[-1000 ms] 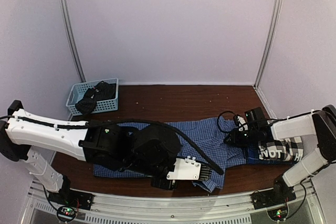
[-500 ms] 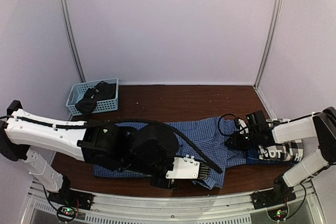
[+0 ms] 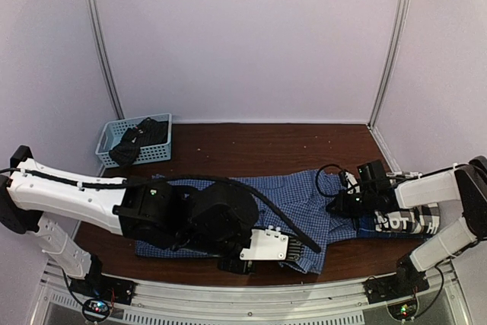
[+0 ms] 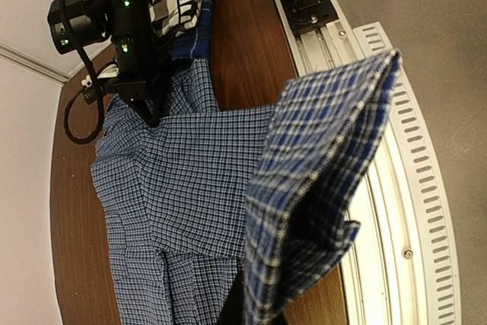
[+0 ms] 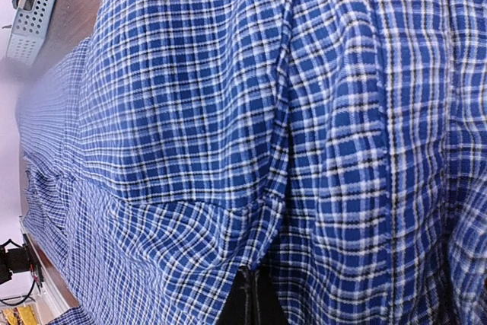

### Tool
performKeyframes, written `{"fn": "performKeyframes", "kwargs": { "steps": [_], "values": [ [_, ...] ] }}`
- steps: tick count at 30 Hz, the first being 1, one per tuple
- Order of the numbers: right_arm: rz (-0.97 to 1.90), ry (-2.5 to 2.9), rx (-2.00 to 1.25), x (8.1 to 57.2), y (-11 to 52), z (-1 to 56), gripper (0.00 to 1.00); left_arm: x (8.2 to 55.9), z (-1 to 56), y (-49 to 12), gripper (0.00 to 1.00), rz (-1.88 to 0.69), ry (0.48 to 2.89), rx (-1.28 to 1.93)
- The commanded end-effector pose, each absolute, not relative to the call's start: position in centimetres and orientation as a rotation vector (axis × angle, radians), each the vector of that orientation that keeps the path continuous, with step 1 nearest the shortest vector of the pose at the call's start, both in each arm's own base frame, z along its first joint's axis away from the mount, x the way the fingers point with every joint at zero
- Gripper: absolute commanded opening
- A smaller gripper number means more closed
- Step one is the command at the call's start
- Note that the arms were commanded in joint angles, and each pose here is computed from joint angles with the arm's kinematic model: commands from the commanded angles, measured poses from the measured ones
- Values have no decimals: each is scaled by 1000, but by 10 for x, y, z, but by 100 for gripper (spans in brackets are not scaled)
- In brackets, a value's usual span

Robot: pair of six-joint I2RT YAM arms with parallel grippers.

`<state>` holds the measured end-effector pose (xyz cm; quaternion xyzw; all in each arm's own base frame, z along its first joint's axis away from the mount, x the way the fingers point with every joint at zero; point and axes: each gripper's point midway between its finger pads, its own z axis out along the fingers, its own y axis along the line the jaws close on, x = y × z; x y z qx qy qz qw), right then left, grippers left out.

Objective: Fold and stack the long sleeve shirts
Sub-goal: Fold the sleeve of the rectangle-folded shirt.

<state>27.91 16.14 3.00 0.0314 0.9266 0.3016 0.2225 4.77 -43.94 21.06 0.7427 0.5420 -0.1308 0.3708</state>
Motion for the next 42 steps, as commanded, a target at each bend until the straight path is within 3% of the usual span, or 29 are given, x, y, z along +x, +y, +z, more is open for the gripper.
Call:
{"fn": "performKeyframes", "kwargs": {
  "steps": [1,10,19,24,34,42],
  "values": [
    [756,2538,99,283,151,41,0,49,229,-441,0,-368,1360,1835],
    [679,2555,128,277,139,44,0,48,245,-441,0,-397,1316,1794],
    [674,2571,120,280,140,39,34,83,279,-443,0,-481,1355,1639],
    [634,2524,111,291,136,65,42,130,280,-441,0,-544,1475,1551],
    [564,2432,132,309,116,106,45,238,262,-431,0,-687,1755,1302],
    [580,2446,132,305,116,97,46,340,234,-366,0,-699,2059,904]
  ]
}}
